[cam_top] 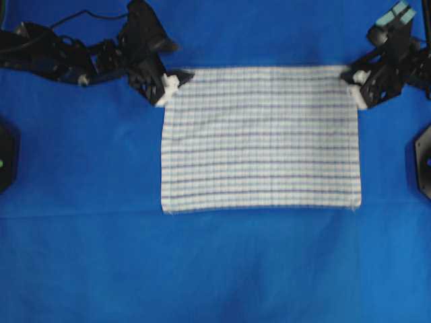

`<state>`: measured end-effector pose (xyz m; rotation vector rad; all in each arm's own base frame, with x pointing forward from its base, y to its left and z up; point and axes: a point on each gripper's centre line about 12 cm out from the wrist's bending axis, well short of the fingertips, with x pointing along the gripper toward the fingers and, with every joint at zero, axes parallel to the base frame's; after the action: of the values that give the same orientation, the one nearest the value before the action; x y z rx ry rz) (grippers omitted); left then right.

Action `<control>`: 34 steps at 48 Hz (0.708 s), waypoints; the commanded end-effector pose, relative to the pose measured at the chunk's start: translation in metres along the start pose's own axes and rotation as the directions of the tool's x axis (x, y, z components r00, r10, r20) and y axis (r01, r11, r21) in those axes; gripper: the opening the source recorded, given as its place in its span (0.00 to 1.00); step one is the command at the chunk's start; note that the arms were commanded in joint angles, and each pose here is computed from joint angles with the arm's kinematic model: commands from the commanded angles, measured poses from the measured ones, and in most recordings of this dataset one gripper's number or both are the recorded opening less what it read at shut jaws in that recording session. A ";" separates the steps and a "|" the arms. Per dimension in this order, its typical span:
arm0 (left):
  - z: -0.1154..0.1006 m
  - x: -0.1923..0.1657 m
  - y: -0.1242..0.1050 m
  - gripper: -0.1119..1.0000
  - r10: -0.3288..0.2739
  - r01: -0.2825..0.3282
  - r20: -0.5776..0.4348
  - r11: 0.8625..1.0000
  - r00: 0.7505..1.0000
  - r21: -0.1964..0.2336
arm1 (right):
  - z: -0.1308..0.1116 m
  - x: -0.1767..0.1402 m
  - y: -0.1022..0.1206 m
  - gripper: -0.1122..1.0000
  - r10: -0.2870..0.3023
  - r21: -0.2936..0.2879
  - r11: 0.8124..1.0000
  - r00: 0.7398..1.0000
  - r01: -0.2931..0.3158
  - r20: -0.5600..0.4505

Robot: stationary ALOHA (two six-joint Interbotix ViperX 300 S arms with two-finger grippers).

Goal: Fold the blue towel.
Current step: 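Move both grippers to the towel's top corners and pinch them, then pull both top corners down toward the bottom edge, folding the towel in half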

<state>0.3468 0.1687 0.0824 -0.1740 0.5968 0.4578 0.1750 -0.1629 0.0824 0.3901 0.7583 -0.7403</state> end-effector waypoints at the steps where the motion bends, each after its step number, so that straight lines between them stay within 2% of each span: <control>1: 0.000 -0.001 0.002 0.86 0.004 -0.004 0.008 1.000 1.000 -0.006 | 0.007 0.005 0.000 0.59 0.000 0.000 1.000 1.000 0.000 0.025; 4: -0.002 0.001 0.002 0.82 0.005 -0.005 -0.001 1.000 1.000 -0.004 | 0.007 0.007 0.000 0.57 -0.001 -0.001 1.000 1.000 0.001 0.020; 7: -0.006 0.002 0.002 0.73 0.005 -0.005 -0.014 1.000 1.000 -0.004 | 0.009 0.008 0.000 0.52 0.000 -0.004 1.000 1.000 0.000 0.022; 15: -0.011 0.004 0.000 0.34 0.000 0.000 -0.032 1.000 0.999 0.018 | 0.006 0.007 -0.001 0.17 -0.002 -0.007 1.000 1.000 0.002 0.006; 20: -0.012 0.004 0.000 0.13 0.001 -0.001 -0.035 1.000 0.999 0.017 | 0.002 0.007 -0.001 0.15 -0.004 -0.007 1.000 1.000 0.004 -0.023; 22: -0.011 0.004 0.000 0.10 0.002 -0.001 -0.034 1.000 0.999 0.016 | 0.001 0.007 -0.001 0.15 -0.005 -0.007 1.000 1.000 0.005 -0.030; 34: -0.007 0.005 -0.001 0.11 -0.002 0.002 -0.023 1.000 1.000 0.022 | -0.001 0.002 -0.001 0.15 -0.005 0.005 1.000 1.000 0.005 -0.024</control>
<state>0.3459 0.1676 0.0680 -0.1647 0.6402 0.4491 0.1769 -0.1647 0.0784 0.4001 0.7848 -0.7386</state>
